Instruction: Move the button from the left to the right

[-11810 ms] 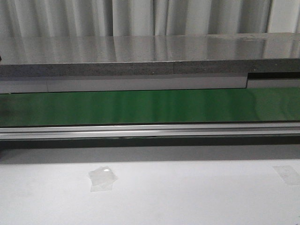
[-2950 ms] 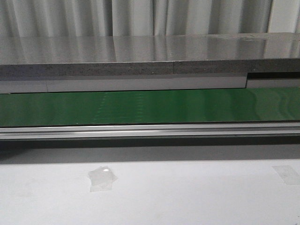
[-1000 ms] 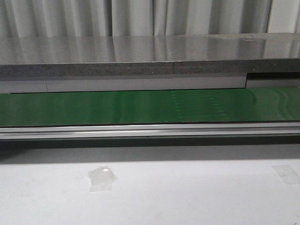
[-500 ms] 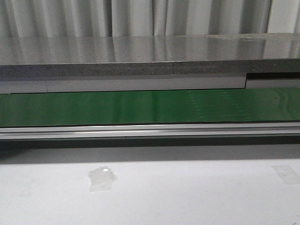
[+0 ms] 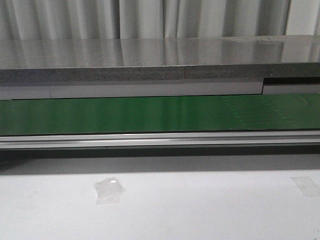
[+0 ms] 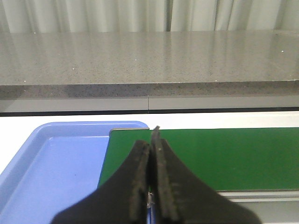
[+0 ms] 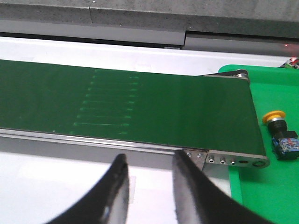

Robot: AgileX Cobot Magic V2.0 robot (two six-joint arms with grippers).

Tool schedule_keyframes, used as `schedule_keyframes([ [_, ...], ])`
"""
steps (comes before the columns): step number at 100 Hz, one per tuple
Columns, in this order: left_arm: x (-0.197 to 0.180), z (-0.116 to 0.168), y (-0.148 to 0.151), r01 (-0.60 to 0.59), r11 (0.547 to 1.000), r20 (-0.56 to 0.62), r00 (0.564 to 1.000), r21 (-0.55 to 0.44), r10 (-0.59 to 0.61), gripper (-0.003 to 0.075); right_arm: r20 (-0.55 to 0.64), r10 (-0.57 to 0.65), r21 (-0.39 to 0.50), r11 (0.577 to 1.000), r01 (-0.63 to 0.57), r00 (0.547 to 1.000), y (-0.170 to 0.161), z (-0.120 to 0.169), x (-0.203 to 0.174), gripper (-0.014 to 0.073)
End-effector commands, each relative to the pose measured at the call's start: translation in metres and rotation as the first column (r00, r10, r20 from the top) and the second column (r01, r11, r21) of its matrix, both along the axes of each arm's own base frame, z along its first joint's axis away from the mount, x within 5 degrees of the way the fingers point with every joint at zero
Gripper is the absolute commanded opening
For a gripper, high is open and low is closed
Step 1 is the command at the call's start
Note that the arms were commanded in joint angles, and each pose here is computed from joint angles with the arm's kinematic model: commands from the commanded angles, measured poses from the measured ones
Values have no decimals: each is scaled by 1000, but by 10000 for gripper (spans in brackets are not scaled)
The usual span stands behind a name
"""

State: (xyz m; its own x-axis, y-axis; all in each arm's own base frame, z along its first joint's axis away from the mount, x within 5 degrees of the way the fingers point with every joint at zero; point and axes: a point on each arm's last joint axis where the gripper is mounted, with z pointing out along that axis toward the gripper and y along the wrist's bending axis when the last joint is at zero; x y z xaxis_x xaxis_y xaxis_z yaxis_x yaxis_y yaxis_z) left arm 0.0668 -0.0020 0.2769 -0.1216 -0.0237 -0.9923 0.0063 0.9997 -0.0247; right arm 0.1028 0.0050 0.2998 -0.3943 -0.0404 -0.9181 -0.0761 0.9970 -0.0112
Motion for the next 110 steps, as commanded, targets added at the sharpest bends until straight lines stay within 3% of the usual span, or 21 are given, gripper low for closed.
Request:
schedule_keyframes([
  [1, 1, 16, 1, -10, 1000, 97, 995, -11, 11, -20, 89, -10, 0, 1000, 10, 996, -1, 14, 2, 83],
  [11, 1, 16, 1, -10, 1000, 97, 995, -11, 11, -20, 99, -12, 0, 1000, 13, 995, -1, 15, 2, -74],
  [82, 1, 16, 1, -10, 1000, 97, 995, -11, 11, -20, 105, -14, -1, 1000, 14, 994, -1, 15, 2, -67],
  [110, 1, 16, 1, -10, 1000, 97, 995, -11, 11, -20, 203, -24, -21, 999, 29, 979, -2, 7, -3, -67],
])
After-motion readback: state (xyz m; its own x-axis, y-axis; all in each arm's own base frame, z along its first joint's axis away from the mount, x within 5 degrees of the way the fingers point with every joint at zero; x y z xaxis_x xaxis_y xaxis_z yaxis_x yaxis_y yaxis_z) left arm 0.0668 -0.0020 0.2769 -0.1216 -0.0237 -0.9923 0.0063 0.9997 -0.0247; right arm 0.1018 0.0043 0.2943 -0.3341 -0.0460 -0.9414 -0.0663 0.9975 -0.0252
